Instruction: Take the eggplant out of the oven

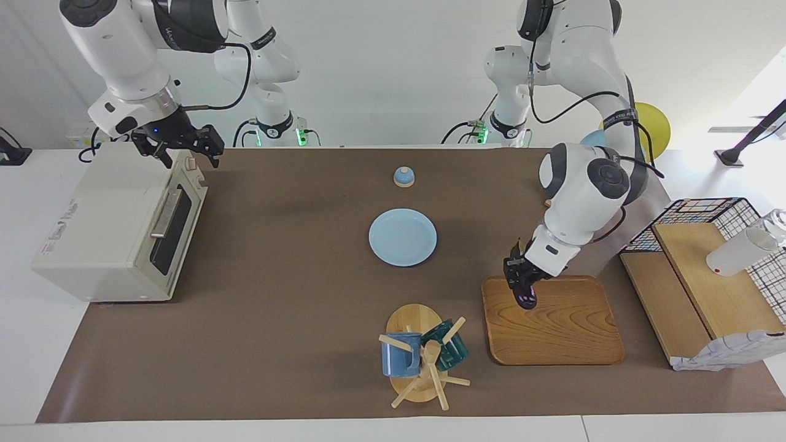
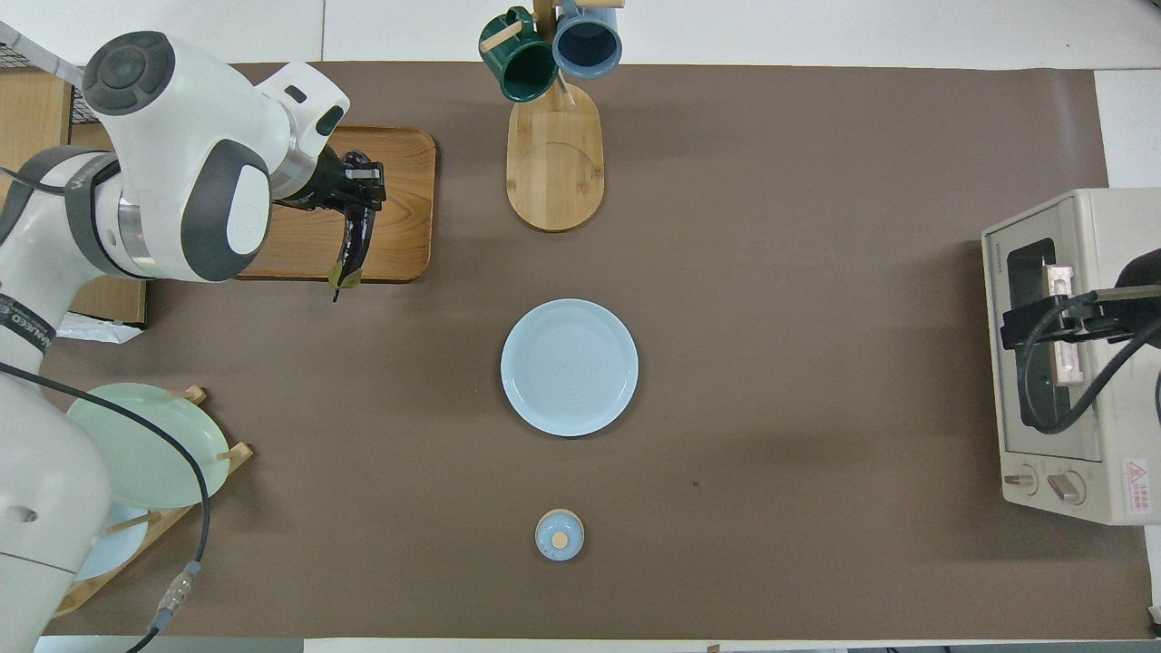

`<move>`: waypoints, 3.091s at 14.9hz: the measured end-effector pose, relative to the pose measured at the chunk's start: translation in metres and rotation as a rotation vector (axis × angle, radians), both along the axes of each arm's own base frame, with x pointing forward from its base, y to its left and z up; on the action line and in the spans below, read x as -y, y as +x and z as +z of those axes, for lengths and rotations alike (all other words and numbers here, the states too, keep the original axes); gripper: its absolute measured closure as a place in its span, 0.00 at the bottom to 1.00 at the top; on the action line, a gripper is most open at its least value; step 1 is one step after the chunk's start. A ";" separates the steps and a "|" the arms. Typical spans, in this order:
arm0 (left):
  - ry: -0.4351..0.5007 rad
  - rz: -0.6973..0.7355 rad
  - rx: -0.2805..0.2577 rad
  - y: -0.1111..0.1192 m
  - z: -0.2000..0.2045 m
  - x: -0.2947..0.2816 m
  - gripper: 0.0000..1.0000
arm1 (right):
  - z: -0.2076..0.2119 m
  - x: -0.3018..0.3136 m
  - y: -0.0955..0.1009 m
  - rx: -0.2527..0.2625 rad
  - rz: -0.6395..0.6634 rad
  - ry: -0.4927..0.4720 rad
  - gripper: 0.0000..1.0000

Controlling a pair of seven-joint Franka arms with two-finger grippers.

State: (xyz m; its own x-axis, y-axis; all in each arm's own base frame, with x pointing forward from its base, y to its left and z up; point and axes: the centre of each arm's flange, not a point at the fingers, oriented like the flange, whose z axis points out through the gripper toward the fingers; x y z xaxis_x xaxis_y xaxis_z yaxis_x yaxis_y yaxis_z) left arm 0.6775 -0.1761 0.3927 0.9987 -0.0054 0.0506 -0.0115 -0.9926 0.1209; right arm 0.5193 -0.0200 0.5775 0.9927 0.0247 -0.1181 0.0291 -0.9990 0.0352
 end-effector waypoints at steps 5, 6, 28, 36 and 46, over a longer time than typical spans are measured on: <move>0.038 -0.054 0.045 0.027 -0.040 -0.033 0.61 | 0.002 0.001 0.015 -0.032 -0.002 0.001 0.00; 0.046 -0.050 0.055 0.030 -0.044 -0.039 0.61 | 0.004 0.001 0.016 -0.027 -0.002 0.001 0.00; 0.045 0.005 0.111 0.036 -0.001 -0.059 0.00 | 0.018 0.011 0.016 0.000 -0.021 0.002 0.00; 0.079 0.011 -0.026 -0.033 0.134 -0.071 0.00 | 0.020 0.004 0.015 0.001 -0.009 0.003 0.00; 0.118 0.013 -0.156 -0.138 0.220 -0.081 0.00 | 0.020 0.007 0.015 0.001 -0.014 0.003 0.00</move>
